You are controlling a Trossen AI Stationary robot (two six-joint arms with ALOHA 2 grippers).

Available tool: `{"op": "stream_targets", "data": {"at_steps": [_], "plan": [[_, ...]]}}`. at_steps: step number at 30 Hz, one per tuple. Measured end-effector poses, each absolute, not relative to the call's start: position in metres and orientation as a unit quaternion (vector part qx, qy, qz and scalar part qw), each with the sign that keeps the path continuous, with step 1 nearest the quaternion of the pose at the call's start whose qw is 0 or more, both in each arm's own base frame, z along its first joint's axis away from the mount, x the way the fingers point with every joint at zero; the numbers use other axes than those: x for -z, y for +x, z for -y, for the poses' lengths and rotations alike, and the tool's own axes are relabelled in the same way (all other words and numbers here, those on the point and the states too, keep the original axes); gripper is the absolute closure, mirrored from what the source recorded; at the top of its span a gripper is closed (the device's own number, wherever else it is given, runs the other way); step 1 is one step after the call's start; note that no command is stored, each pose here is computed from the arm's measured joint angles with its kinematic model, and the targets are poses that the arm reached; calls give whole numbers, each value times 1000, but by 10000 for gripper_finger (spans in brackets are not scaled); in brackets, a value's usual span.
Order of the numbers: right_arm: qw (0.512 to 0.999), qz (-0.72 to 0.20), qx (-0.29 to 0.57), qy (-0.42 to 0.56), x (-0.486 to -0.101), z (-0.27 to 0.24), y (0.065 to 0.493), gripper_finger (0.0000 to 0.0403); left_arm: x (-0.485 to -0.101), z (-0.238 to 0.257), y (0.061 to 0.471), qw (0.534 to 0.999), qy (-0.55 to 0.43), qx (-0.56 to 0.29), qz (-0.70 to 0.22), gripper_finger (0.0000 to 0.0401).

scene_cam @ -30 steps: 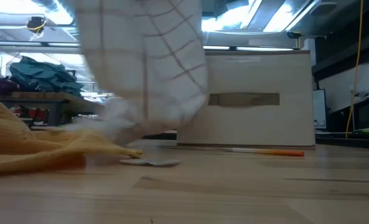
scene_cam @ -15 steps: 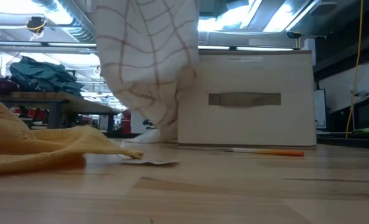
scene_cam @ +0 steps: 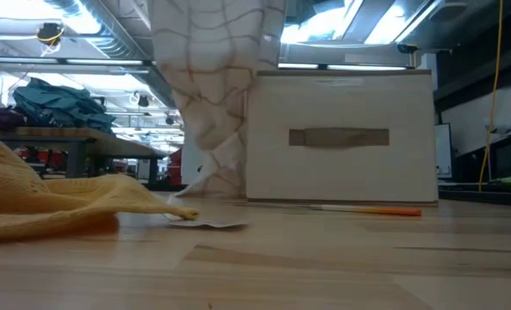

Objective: Fold towel
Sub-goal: Fold the white kitchen towel

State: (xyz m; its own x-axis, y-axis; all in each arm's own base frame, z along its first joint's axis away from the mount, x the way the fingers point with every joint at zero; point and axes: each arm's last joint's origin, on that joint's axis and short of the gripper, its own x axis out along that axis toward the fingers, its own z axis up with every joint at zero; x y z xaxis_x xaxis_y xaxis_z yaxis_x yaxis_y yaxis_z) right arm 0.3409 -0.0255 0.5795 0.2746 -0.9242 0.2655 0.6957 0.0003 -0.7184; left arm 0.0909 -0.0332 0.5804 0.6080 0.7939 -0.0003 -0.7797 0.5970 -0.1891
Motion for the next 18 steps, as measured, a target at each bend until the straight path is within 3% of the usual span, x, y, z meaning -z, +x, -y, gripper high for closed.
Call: {"op": "stream_targets", "data": {"at_steps": [8, 18], "plan": [[695, -142, 588, -389, -602, 25, 301, 402, -608, 16, 74, 881, -79, -465, 41, 401], [743, -3, 588, -320, -624, 24, 267, 402, -629, -1, 58, 882, -85, -448, 117, 401]]}}
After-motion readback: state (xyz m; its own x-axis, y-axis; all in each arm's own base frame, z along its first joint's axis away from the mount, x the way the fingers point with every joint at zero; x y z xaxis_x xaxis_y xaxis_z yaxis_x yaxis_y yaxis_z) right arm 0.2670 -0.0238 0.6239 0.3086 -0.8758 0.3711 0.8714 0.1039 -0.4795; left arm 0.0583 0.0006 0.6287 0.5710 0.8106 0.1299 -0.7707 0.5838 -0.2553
